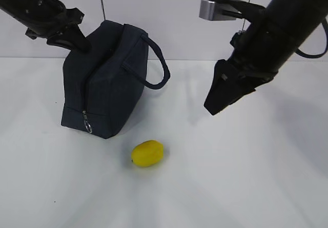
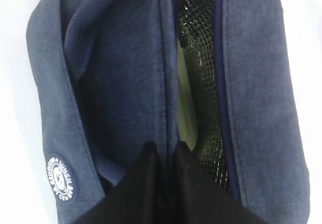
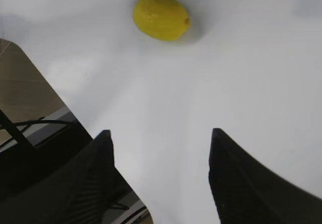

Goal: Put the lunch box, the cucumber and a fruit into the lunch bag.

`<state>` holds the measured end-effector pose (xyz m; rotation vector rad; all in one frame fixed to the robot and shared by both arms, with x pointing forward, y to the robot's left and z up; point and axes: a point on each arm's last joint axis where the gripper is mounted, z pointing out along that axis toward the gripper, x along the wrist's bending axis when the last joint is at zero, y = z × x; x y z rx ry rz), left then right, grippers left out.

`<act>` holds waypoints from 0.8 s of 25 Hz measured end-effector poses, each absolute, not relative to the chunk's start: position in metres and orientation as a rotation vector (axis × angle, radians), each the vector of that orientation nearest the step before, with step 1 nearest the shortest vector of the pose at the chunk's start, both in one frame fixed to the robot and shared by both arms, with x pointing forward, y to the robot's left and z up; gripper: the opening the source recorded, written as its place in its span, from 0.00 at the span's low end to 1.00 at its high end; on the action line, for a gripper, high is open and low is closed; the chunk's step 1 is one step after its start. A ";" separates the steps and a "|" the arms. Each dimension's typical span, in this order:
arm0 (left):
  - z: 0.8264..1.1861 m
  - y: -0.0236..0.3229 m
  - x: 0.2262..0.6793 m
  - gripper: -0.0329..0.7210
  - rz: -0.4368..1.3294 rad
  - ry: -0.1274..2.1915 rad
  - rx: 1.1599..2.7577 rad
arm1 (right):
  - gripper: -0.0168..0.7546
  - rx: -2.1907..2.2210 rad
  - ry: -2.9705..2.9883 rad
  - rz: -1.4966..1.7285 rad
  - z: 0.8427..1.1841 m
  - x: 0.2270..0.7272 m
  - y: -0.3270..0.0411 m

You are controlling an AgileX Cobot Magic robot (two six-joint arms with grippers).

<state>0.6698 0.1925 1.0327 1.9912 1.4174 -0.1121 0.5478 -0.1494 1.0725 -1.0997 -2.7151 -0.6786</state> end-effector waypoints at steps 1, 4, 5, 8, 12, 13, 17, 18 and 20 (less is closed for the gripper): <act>1.033 0.194 0.670 0.08 -0.113 1.420 1.990 | 0.63 -1.101 -2.711 -0.670 1.072 0.541 -0.152; 1.033 0.194 0.670 0.08 -0.113 1.420 1.990 | 0.63 -1.104 -2.691 -0.627 1.066 0.521 -0.159; 1.033 0.194 0.670 0.08 -0.113 1.420 1.990 | 0.63 -1.104 -2.681 -0.602 1.061 0.515 -0.161; 1.033 0.194 0.670 0.08 -0.113 1.420 1.990 | 0.63 -1.062 -2.661 -0.534 1.043 0.502 -0.166; 1.033 0.194 0.670 0.08 -0.113 1.420 1.990 | 0.63 -0.950 -2.650 -0.573 1.035 0.496 -0.163; 1.033 0.194 0.670 0.08 -0.113 1.420 1.990 | 0.63 -0.926 -2.654 -0.591 1.035 0.496 -0.162; 1.033 0.194 0.670 0.08 -0.113 1.420 1.990 | 0.63 -0.814 -2.735 -0.649 1.035 0.499 -0.161; 1.033 0.194 0.670 0.08 -0.113 1.420 1.990 | 0.63 -0.777 -2.772 -0.675 1.035 0.502 -0.161; 1.033 0.194 0.670 0.08 -0.113 1.420 1.990 | 0.63 -0.671 -2.839 -0.743 1.036 0.505 -0.159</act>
